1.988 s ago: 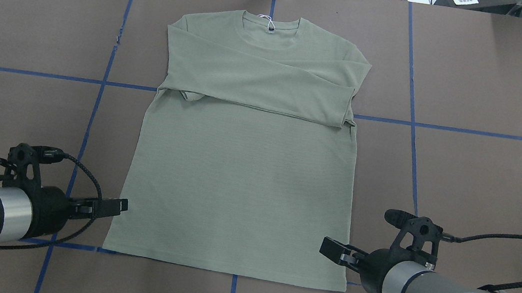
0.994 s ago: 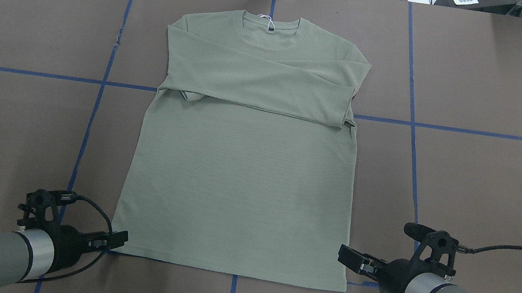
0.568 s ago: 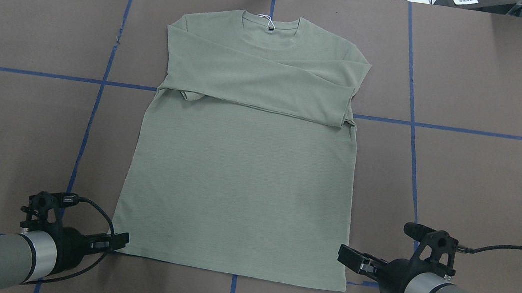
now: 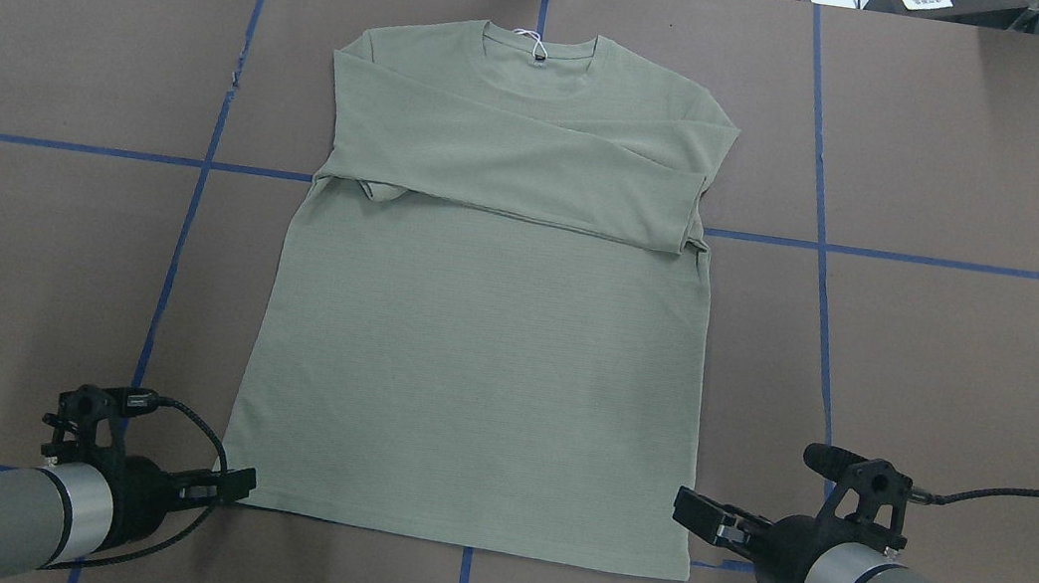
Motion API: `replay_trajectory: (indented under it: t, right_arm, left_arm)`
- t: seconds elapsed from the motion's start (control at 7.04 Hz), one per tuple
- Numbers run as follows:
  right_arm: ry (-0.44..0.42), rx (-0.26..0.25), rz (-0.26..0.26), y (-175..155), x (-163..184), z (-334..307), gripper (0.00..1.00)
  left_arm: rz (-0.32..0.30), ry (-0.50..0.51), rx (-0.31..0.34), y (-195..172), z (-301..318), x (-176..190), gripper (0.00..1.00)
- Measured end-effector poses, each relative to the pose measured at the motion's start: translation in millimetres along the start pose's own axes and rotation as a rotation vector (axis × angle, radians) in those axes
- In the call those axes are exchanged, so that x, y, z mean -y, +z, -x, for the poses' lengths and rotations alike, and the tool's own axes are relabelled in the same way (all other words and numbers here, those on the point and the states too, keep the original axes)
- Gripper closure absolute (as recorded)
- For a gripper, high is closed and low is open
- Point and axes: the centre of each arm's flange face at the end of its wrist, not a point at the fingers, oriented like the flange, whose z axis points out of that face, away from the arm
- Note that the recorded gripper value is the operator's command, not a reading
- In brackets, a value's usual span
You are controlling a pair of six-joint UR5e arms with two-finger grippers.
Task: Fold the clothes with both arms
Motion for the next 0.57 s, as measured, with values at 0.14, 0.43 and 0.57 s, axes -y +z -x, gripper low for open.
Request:
replay_trajectory:
  t: [0.14, 0.43, 0.57]
  right_arm:
    - [0.0, -0.001, 0.0, 0.4, -0.3, -0.3, 0.0]
    - [0.0, -0.002, 0.001, 0.8, -0.7, -0.6, 0.0]
    - [0.0, -0.002, 0.001, 1.1, -0.9, -0.7, 0.0]
  left_arm:
    - [0.001, 0.002, 0.002, 0.3, 0.4, -0.5, 0.32]
    - [0.005, 0.008, 0.013, 5.6, 4.1, -3.6, 0.32]
    - [0.008, 0.01, 0.016, 7.8, 5.4, -5.3, 0.47]
